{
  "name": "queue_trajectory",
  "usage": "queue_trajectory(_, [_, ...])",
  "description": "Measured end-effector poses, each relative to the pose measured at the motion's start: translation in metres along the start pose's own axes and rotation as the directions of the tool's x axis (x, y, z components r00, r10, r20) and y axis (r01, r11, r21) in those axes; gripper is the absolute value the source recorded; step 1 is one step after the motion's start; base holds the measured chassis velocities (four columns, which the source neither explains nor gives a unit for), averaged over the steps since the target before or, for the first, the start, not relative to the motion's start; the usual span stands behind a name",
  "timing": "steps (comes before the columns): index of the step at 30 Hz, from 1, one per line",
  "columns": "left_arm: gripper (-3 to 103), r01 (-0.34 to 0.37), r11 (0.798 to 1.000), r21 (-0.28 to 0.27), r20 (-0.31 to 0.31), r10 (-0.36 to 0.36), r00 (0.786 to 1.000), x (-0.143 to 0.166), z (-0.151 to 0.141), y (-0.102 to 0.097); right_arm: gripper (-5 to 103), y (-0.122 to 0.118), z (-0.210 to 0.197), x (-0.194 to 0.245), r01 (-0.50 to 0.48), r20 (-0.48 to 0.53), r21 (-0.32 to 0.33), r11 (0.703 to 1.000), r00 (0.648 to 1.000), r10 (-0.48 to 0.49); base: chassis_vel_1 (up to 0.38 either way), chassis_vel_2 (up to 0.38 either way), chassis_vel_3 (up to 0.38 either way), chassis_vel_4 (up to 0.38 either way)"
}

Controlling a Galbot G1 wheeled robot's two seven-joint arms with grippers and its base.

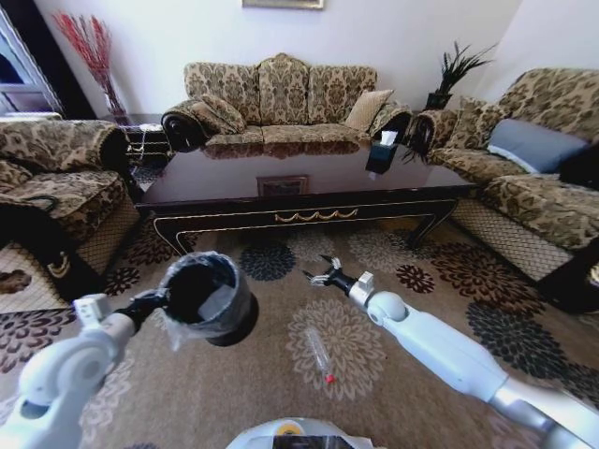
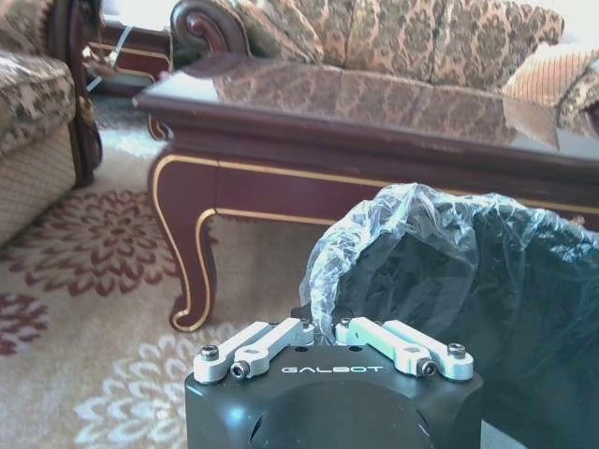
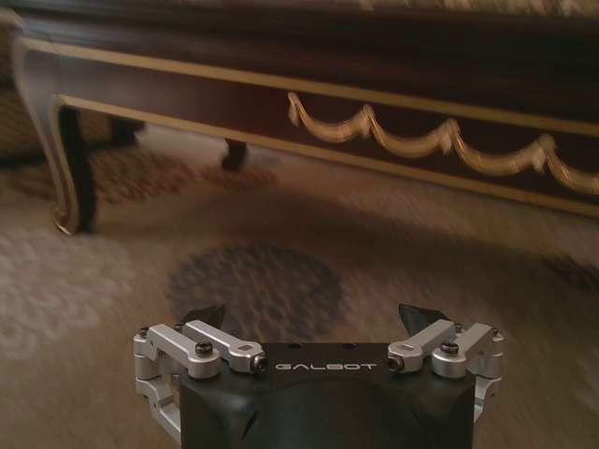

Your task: Move to the front of the table and pick up the trash from the floor, then place it into the trash bin.

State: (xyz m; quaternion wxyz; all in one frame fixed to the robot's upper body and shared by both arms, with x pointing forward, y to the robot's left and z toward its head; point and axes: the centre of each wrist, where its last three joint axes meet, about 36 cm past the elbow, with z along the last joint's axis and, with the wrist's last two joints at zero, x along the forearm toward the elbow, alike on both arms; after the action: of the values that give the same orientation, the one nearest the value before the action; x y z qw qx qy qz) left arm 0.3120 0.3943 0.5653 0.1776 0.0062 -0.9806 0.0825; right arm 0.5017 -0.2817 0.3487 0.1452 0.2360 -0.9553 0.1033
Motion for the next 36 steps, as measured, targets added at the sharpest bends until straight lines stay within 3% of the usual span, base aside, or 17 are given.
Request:
queue_trajectory(2, [4, -0.002, 1.0, -0.005, 0.017, 0.002, 1.0, 0.005, -0.007, 0.0, 100, 0.012, 0.021, -0.005, -0.06, -0.11, -0.038, 0.997, 0.992, 0.056, 0.0, 0.0, 0.0, 0.0])
queue_trajectory(5, [4, -0.003, 1.0, -0.013, 0.019, 0.003, 1.0, 0.007, -0.009, -0.001, 100, 0.02, 0.031, -0.007, -0.072, -0.154, -0.056, 0.996, 0.986, 0.063, 0.0, 0.0, 0.0, 0.0])
queue_trajectory(7, [4, -0.009, 1.0, -0.02, 0.017, 0.009, 1.0, 0.008, -0.008, -0.005, 100, 0.033, 0.045, -0.004, -0.062, -0.232, -0.096, 0.993, 0.972, 0.038, 0.0, 0.0, 0.0, 0.0])
queue_trajectory(19, [4, -0.006, 1.0, -0.019, -0.005, 0.006, 1.0, 0.003, 0.003, -0.008, 100, 0.068, 0.063, 0.002, 0.042, -0.413, -0.125, 0.991, 0.906, -0.091, 0.0, 0.0, 0.0, 0.0])
queue_trajectory(22, [4, -0.006, 1.0, -0.019, -0.008, 0.006, 1.0, 0.003, 0.004, -0.009, 100, 0.073, 0.058, -0.002, 0.059, -0.508, -0.122, 0.991, 0.854, -0.113, 0.0, 0.0, 0.0, 0.0])
queue_trajectory(24, [4, -0.007, 1.0, -0.019, -0.008, 0.007, 1.0, 0.003, 0.004, -0.009, 100, 0.074, 0.056, -0.003, 0.056, -0.529, -0.116, 0.992, 0.841, -0.109, 0.0, 0.0, 0.0, 0.0])
queue_trajectory(28, [4, -0.017, 1.0, -0.02, -0.013, 0.017, 1.0, -0.002, 0.005, -0.01, 100, 0.083, 0.04, -0.015, -0.031, -0.665, -0.077, 0.997, 0.746, -0.028, 0.0, 0.0, 0.0, 0.0])
queue_trajectory(30, [4, -0.018, 1.0, -0.02, -0.014, 0.018, 1.0, -0.003, 0.005, -0.01, 100, 0.084, 0.039, -0.017, -0.037, -0.678, -0.075, 0.996, 0.735, -0.023, 0.0, 0.0, 0.0, 0.0])
queue_trajectory(32, [4, -0.021, 1.0, -0.021, -0.019, 0.02, 1.0, -0.005, 0.006, -0.01, 100, 0.088, 0.038, -0.024, -0.056, -0.716, -0.07, 0.996, 0.698, -0.011, 0.0, 0.0, 0.0, 0.0])
queue_trajectory(36, [4, -0.019, 1.0, -0.023, -0.025, 0.019, 1.0, -0.007, 0.007, -0.009, 100, 0.096, 0.042, -0.033, -0.07, -0.732, -0.092, 0.993, 0.681, -0.02, 0.0, 0.0, 0.0, 0.0])
